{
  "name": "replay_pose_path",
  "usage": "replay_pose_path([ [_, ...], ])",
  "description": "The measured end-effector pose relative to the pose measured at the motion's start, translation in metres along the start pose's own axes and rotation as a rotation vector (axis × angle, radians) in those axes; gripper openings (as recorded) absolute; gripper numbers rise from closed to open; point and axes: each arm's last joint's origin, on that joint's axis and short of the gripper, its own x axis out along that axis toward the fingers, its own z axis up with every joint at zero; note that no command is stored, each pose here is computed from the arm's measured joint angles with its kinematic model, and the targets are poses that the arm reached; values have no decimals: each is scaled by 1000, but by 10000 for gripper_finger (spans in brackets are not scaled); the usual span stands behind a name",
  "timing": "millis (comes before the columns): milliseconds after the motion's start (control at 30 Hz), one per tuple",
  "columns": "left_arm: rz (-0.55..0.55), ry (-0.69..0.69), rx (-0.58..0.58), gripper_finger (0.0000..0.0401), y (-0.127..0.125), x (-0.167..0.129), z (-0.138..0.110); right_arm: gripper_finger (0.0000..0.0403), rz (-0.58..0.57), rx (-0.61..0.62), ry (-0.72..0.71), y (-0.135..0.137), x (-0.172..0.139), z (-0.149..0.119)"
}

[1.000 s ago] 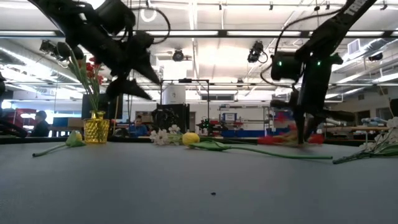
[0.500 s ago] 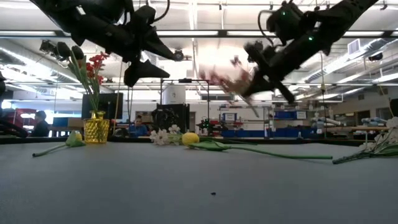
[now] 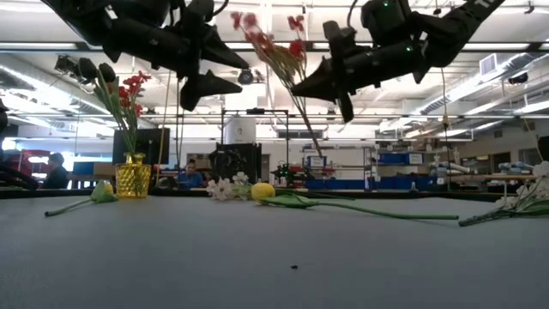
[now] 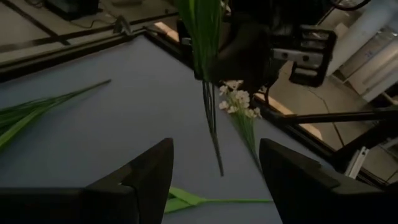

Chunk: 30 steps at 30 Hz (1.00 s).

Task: Sort flowers into vase by color
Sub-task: Put the red flowers into the yellow vase

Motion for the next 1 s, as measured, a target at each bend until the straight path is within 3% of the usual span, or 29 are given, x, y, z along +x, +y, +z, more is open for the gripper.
replay_pose_path([
  [400,-67,-125,31,243,-6,-1,12,9,91,-196,-9,18,40,19],
  [733,-35,-199,48,236,2,-3,22,9,185,-277,29,25,59,25],
  [867,-38,-223,99,190,2,-3,25,9,188,-295,41,25,59,24],
  [1000,-32,-230,155,103,2,-4,25,17,159,-267,52,23,58,24],
])
